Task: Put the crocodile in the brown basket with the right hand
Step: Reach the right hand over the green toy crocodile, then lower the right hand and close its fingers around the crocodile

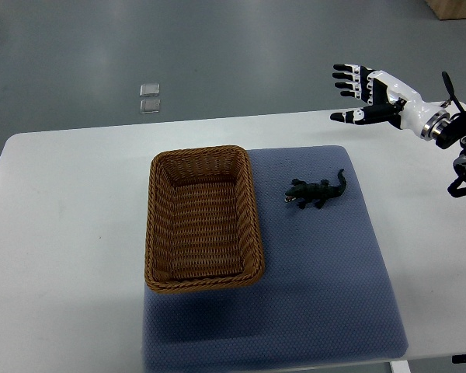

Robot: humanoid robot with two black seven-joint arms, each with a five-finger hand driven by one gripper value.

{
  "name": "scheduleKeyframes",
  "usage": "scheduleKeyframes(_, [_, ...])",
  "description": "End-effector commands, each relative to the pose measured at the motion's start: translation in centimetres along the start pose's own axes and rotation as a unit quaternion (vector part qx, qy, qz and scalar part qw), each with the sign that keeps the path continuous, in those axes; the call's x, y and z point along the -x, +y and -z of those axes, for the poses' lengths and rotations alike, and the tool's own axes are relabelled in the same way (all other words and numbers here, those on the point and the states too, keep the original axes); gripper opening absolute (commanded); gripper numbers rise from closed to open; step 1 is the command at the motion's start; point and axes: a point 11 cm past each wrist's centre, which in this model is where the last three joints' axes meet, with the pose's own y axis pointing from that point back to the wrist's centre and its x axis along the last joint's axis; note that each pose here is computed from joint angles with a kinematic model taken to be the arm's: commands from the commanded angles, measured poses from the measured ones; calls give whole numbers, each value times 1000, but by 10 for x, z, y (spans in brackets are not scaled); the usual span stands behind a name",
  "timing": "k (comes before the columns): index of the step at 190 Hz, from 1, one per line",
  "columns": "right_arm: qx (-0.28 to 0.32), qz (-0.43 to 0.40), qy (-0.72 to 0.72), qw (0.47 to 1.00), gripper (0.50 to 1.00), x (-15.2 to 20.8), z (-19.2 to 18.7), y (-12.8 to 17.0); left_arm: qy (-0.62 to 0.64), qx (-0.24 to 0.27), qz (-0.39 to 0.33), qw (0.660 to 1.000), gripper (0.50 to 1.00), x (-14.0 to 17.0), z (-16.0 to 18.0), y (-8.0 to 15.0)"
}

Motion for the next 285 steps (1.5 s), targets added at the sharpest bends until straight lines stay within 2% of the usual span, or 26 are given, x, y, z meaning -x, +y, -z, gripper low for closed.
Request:
scheduleKeyframes(1, [-17, 51, 62, 997, 924, 16, 10, -2, 0, 0, 0, 1000, 1000, 0, 0, 0])
scheduleKeyframes(27, [-50, 117, 130, 983, 924, 37, 21, -2, 0, -1, 0, 1000, 1000, 0, 0, 0])
scheduleKeyframes(108, [-20, 234, 276, 932, 924, 77, 11, 4, 0, -1, -1, 1000, 1000, 0, 0, 0])
scheduleKeyframes(177, [-15, 266, 392, 880, 921, 85, 8, -1, 0, 0, -2, 1000, 1000, -1, 0, 0])
scheduleKeyframes(225, [-20, 284, 485, 827, 919, 92, -8, 2, -1, 2, -3, 1000, 1000, -1, -3, 0])
scheduleKeyframes(285, [-15, 285, 496, 820, 921, 90, -12, 3, 0, 2, -2, 1000, 1000, -1, -4, 0])
